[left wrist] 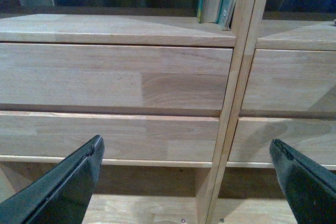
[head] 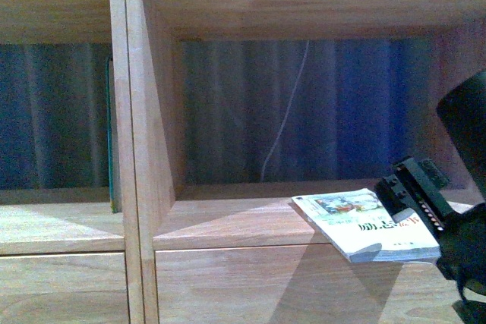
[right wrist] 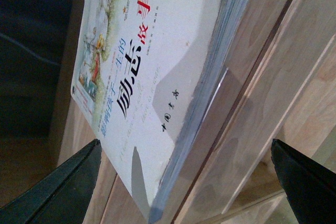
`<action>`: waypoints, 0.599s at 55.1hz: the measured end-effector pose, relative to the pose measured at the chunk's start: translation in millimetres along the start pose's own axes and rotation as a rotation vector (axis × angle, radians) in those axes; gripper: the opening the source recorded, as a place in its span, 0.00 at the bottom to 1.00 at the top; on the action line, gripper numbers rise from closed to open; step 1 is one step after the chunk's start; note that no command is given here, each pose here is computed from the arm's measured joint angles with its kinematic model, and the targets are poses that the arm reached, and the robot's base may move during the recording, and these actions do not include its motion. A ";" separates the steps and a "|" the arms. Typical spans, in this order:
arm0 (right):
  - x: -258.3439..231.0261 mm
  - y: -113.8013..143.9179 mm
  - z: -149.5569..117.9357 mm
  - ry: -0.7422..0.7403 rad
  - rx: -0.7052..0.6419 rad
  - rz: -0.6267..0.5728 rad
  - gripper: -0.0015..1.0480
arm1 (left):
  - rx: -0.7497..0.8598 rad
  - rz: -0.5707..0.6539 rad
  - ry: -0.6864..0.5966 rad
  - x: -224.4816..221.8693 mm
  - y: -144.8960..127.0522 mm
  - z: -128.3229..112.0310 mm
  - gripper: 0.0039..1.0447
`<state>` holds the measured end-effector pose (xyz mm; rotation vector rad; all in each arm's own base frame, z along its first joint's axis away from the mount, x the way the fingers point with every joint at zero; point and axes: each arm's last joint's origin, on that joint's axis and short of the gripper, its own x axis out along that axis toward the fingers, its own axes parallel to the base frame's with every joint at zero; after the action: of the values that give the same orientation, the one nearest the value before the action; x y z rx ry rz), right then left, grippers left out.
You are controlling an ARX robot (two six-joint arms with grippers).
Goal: Organize books on shelf
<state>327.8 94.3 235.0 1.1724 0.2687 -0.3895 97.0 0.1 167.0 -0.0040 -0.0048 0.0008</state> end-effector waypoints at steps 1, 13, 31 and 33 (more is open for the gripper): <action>1.7 0.7 -0.4 0.000 0.006 -0.002 0.93 | 0.000 0.000 0.000 0.0 0.0 0.0 0.93; 25.1 1.0 2.1 0.011 0.087 -0.028 0.93 | 0.000 0.000 0.000 0.0 0.0 0.0 0.93; 61.6 8.6 13.2 -0.002 0.192 -0.045 0.93 | 0.000 0.000 0.000 0.0 0.0 0.0 0.93; 63.4 10.2 13.5 0.000 0.196 -0.042 0.93 | 0.000 0.000 0.000 0.0 0.0 0.0 0.93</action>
<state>389.4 75.2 223.0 1.3606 0.2601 -0.4602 97.0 0.1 167.0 -0.0040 -0.0048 0.0008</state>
